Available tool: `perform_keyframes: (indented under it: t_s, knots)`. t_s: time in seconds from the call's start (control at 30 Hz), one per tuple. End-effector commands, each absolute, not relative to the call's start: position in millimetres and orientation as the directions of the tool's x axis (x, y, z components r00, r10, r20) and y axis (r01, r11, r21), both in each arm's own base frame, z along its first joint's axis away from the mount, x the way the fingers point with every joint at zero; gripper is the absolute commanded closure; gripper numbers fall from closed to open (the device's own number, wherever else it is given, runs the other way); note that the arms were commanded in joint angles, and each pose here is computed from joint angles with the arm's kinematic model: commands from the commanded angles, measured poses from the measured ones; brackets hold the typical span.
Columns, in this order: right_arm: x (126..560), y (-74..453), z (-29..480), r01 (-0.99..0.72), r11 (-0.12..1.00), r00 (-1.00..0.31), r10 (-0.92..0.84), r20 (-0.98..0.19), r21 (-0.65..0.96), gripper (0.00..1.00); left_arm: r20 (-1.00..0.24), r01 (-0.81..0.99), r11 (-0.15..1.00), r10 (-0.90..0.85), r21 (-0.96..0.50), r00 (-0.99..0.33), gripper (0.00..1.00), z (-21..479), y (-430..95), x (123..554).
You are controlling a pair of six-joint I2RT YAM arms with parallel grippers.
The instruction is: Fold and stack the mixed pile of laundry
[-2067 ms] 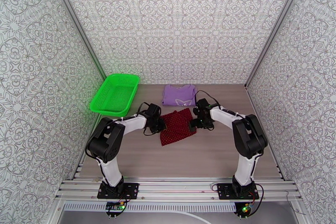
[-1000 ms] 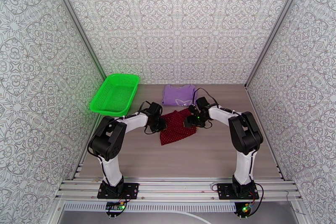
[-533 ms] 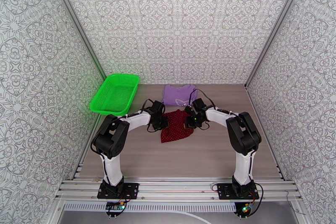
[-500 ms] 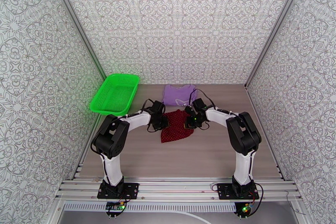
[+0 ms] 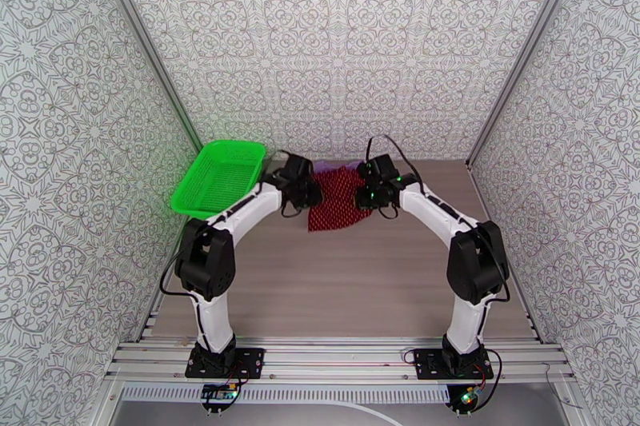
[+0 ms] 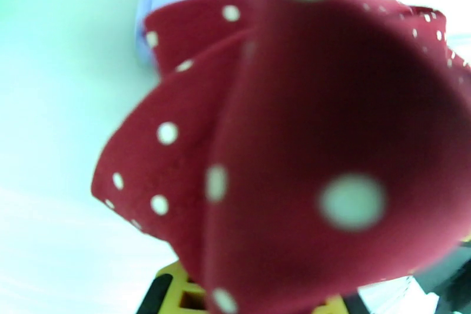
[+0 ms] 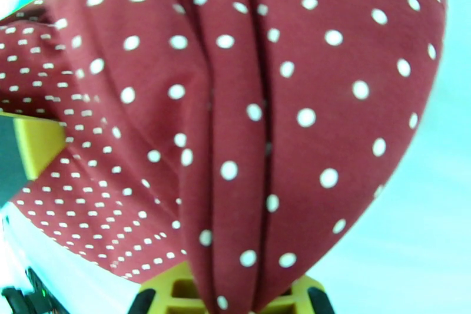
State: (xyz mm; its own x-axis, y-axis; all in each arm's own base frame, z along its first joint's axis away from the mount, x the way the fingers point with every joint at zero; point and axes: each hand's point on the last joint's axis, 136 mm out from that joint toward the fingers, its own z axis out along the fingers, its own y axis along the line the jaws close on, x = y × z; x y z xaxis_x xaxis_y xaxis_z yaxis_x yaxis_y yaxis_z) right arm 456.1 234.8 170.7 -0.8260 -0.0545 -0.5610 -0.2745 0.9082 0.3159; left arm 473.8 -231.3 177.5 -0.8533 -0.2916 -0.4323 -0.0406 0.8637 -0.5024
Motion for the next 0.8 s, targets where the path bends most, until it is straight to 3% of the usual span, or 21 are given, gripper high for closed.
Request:
perform_keyframes:
  t_s: [0.0, 0.3, 0.77]
  knots:
    - [499.5, 221.1, 172.9, -0.224, 0.933, -0.787, -0.003, -0.616, 0.282, 1.00, -0.494, -0.006, 0.898, -0.248, -0.440, -0.834, 1.00, 186.5, -213.0, 507.8]
    - [580.2, 230.3, 135.4, -0.165, 0.927, -0.777, 0.087, -0.624, 0.336, 1.00, -0.551, 0.088, 0.889, -0.198, -0.449, -0.811, 1.00, 152.0, -210.1, 592.6]
    - [598.9, 230.4, 90.3, -0.073, 0.924, -0.819, 0.159, -0.551, 0.375, 1.00, -0.490, 0.090, 0.792, -0.279, -0.603, -0.826, 1.00, 91.1, -212.7, 647.2]
